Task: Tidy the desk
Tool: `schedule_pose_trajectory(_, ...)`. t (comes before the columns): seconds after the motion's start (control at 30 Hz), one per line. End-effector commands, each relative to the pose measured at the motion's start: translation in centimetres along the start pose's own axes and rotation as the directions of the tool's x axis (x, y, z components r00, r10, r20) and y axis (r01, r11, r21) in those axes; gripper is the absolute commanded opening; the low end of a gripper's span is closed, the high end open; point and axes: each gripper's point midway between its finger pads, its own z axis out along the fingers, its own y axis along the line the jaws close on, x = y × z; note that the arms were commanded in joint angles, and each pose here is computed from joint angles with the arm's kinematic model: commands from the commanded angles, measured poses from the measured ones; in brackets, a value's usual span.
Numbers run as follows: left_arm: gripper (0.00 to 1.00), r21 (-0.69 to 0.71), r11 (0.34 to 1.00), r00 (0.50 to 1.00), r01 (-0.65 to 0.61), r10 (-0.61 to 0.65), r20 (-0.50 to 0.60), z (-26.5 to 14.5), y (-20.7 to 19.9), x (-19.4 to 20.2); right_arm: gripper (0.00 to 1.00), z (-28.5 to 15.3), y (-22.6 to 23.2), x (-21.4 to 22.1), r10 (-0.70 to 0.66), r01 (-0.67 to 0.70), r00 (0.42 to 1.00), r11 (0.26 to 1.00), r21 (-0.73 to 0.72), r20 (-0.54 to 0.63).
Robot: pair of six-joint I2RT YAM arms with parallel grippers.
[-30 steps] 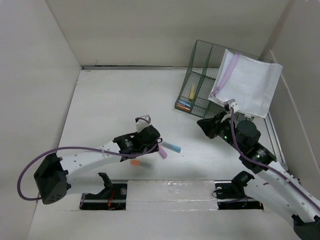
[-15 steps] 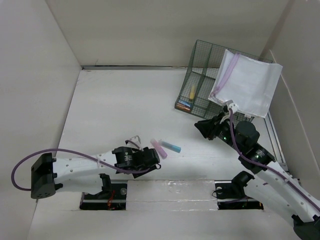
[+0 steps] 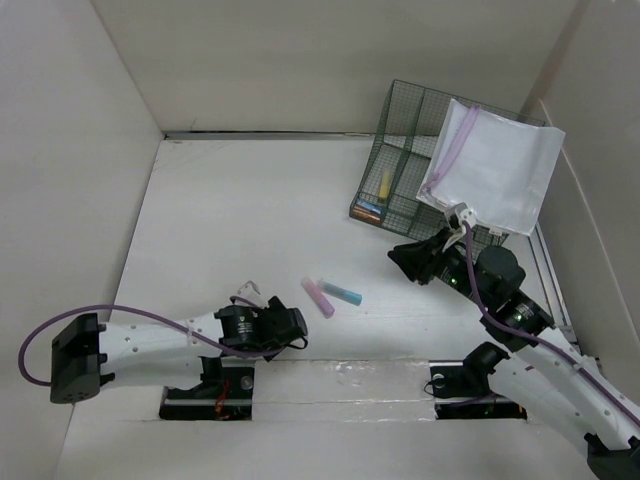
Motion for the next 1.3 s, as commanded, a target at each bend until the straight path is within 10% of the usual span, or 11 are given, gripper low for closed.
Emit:
schedule_pose_trajectory(0.0, 0.54, 0.092, 0.984, 0.969, 0.15, -0.165, 0.183, 0.9, -2.6, -3.1, 0.31, -0.3, 1.4, -2.0, -0.017, 0.021, 0.998, 0.998, -0.059, 0.067)
schedule_pose_trajectory(0.73, 0.46, 0.0, 1.0, 0.976, -0.012, 0.012, 0.218, 6.8, -4.4, -6.2, 0.32, -0.4, 0.6, -1.9, -0.018, 0.019, 0.998, 1.0, -0.015, 0.059)
schedule_pose_trajectory(1.27, 0.24, -0.246, 0.883, 0.896, -0.4, 0.433, 0.098, 10.6, -4.7, -5.0, 0.48, 0.8, -0.4, -1.5, -0.002, 0.0, 0.999, 1.0, 0.027, 0.05)
